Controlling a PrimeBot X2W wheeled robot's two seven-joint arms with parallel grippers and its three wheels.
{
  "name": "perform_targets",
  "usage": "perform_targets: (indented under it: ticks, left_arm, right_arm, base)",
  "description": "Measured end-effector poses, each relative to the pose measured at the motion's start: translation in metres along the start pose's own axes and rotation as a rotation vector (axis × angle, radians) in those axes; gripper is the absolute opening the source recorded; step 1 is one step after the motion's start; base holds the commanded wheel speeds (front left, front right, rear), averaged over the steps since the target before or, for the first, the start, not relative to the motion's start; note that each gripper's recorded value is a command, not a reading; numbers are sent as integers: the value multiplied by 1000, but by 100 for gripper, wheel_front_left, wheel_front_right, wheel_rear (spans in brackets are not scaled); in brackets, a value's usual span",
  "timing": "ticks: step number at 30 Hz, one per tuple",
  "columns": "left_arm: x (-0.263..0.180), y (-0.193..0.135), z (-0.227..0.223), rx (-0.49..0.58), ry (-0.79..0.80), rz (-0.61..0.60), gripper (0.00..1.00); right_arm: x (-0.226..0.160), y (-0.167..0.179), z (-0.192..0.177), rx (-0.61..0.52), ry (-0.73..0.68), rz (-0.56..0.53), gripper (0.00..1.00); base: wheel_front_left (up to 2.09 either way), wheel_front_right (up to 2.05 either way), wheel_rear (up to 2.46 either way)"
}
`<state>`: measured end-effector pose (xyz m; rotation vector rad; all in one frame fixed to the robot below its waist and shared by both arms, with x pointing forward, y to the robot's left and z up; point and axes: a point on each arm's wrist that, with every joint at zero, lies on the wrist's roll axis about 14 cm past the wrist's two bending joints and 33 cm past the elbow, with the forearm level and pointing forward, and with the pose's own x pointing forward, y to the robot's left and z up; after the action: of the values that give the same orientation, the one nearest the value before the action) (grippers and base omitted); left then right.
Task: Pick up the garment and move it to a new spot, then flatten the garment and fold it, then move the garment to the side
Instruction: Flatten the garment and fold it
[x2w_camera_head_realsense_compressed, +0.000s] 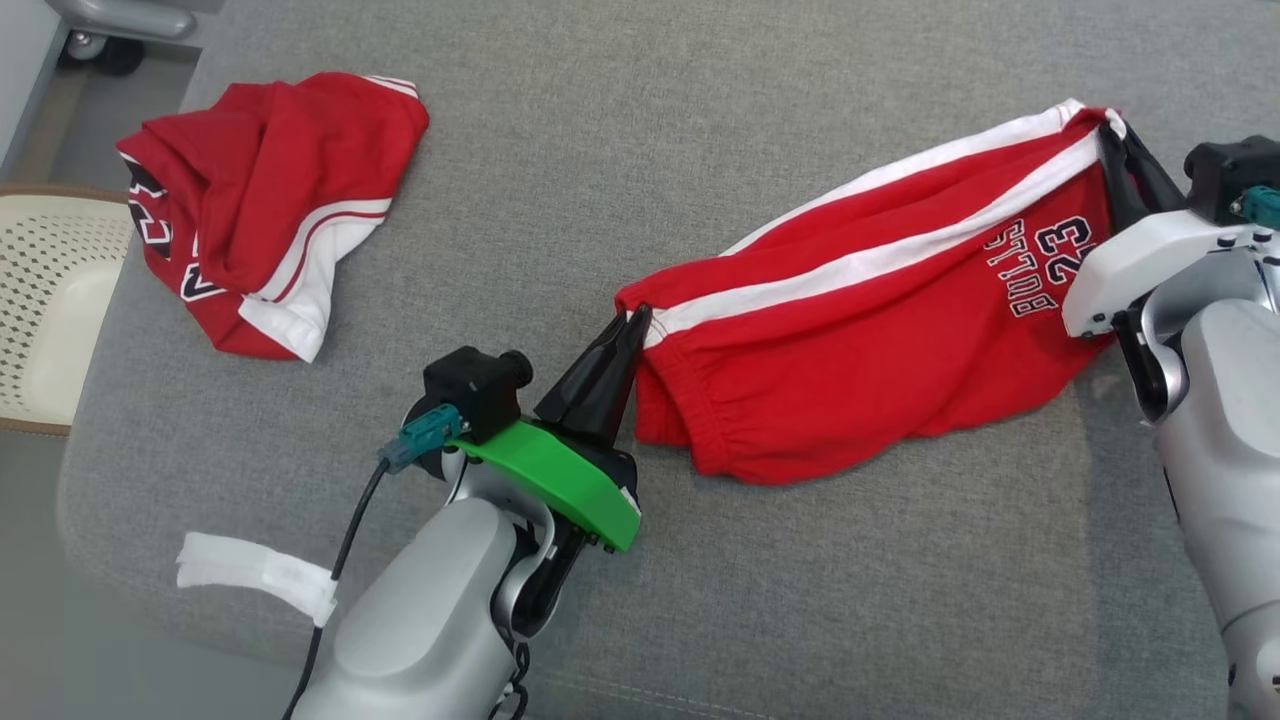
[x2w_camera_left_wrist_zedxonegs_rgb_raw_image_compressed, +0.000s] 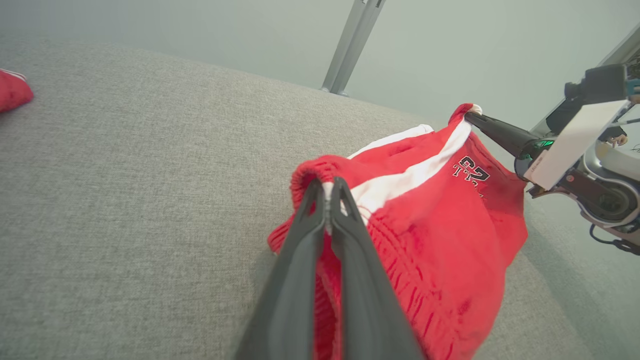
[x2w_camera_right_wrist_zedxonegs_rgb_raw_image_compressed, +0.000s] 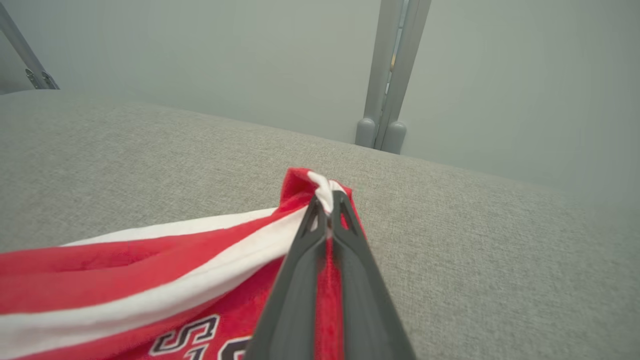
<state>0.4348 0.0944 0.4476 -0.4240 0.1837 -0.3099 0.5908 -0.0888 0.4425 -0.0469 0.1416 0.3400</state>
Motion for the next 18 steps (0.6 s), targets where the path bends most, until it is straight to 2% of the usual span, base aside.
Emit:
perform_targets:
  ticks: [15,16,17,18]
  left_arm:
    - [15,26,-4,-8,8,64,0]
    - [16,27,-4,-4,8,65,0]
    - [16,28,-4,0,7,66,0]
    - [17,29,-3,3,6,68,13]
  right_arm:
    - [34,-10,-17,-7,35,-26,0]
    - [35,-9,-19,-7,39,-26,15]
    - [36,-9,-20,-4,40,-27,48]
    - [38,-9,-20,-4,39,-27,100]
  base:
    - [0,0,0]
    - [0,0,0]
    - [0,0,0]
    - [0,0,0]
